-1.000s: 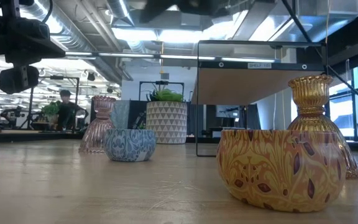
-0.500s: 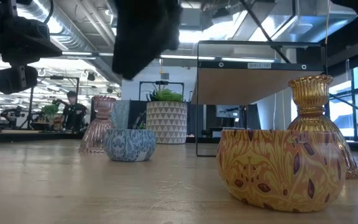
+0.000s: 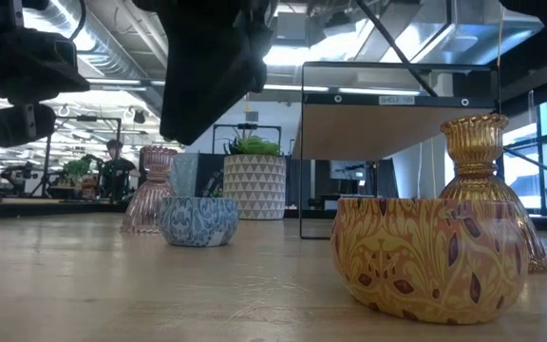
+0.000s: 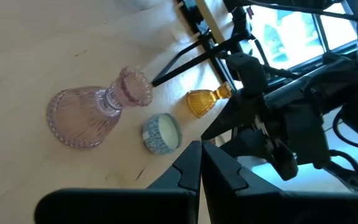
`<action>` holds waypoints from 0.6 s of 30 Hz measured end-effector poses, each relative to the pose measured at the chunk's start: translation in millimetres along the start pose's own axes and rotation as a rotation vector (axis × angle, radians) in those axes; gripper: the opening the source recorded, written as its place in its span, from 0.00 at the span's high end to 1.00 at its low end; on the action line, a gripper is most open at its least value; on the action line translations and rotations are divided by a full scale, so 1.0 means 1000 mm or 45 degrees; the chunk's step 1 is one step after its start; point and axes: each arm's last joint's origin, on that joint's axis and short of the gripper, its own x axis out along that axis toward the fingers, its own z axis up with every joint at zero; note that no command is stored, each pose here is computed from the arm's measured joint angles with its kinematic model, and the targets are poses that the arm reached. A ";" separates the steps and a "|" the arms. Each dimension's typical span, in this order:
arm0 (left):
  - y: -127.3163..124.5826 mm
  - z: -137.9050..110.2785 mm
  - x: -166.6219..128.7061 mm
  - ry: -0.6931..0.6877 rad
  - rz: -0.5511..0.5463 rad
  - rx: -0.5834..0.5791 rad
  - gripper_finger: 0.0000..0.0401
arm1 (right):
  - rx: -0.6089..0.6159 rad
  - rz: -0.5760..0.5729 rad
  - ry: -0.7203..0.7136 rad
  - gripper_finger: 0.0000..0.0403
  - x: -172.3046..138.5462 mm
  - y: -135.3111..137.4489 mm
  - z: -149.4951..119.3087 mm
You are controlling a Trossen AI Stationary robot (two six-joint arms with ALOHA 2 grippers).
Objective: Pick & Place candle stick holders
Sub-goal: Put the orange glass candle holder on the shelf aligned with the pink glass candle holder
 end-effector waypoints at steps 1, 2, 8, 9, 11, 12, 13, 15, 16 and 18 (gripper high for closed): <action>0.000 0.000 0.000 -0.001 -0.002 -0.001 0.99 | 0.011 -0.001 0.003 0.60 0.000 0.000 0.000; 0.000 0.000 0.000 -0.003 -0.001 0.000 0.99 | 0.027 -0.001 0.004 0.60 0.000 0.000 0.000; 0.000 0.000 0.001 0.001 0.007 0.003 0.99 | 0.187 0.102 0.034 0.60 -0.013 0.000 0.000; 0.000 0.000 0.001 0.001 0.006 0.003 0.99 | 0.226 0.124 0.042 0.60 -0.016 -0.001 0.000; 0.000 -0.001 0.001 0.003 0.011 0.005 0.99 | 0.297 0.172 0.068 0.60 -0.027 -0.002 -0.001; 0.001 -0.001 0.001 0.003 0.011 0.005 0.99 | 0.333 0.198 0.078 0.60 -0.032 -0.002 -0.001; 0.001 -0.001 0.001 0.001 0.014 0.006 0.99 | 0.378 0.230 0.086 0.60 -0.038 -0.003 -0.001; 0.001 -0.001 0.001 0.001 0.018 0.017 0.98 | 0.475 0.269 0.152 0.60 -0.048 -0.003 -0.005; 0.001 -0.001 0.001 -0.002 0.019 0.018 0.98 | 0.516 0.300 0.188 0.60 -0.050 -0.003 -0.006; 0.002 -0.001 0.001 -0.003 0.030 0.022 0.98 | 0.555 0.354 0.312 0.60 -0.058 -0.002 -0.013</action>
